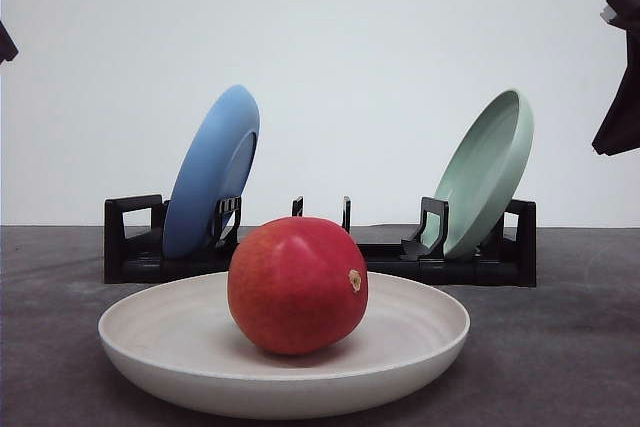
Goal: Place pomegranate in white plate
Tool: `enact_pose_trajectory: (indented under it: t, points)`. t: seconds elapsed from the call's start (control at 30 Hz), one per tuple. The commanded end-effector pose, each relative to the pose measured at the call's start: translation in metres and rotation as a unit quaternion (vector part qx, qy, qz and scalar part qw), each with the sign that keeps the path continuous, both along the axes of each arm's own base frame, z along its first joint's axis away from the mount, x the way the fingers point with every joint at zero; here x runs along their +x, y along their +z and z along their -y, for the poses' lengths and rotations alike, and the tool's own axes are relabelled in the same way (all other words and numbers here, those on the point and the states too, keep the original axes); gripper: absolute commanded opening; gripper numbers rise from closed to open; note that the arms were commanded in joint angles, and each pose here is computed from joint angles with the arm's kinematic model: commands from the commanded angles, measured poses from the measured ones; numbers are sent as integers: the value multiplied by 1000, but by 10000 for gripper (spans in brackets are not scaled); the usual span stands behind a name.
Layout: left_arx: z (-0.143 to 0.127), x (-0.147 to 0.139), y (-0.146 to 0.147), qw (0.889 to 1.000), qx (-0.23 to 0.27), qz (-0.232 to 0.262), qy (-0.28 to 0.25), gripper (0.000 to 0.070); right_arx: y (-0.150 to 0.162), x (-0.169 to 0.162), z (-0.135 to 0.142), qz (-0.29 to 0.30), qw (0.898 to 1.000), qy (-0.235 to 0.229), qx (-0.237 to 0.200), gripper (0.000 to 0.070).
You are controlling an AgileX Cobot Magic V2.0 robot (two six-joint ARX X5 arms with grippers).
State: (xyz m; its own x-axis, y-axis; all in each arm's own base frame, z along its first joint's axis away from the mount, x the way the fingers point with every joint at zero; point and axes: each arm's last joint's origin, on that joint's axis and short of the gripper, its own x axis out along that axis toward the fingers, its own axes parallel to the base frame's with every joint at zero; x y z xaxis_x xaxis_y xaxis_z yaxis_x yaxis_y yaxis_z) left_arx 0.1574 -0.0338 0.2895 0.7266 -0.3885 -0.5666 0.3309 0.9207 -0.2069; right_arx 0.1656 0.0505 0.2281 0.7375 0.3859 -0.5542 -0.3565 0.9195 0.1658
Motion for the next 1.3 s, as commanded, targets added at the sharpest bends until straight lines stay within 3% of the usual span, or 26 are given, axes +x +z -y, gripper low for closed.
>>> enact_pose_trajectory:
  t: [0.0, 0.37, 0.6, 0.77, 0.97, 1.27]
  points:
    - [1, 1, 6, 1000, 0, 15, -6, 25, 2, 1, -1, 9, 1000, 2, -3, 28]
    - [-1, -1, 8, 1000, -1, 22, -3, 25, 2, 2, -1, 13, 1000, 2, -2, 28]
    - [-12, -19, -1, 996, 25, 82, 9, 25, 2, 2, -1, 13, 1000, 2, -2, 28]
    - [-23, -33, -17, 986, 32, 157, 51, 25, 2, 2, -1, 13, 1000, 2, -2, 28]
    - [-30, -48, -51, 961, 46, 247, 114, 26, 2, 2, -1, 14, 1000, 2, -2, 28]
    - [-32, -61, -109, 953, 39, 263, 148, 26, 2, 2, -1, 14, 1000, 2, -2, 28]
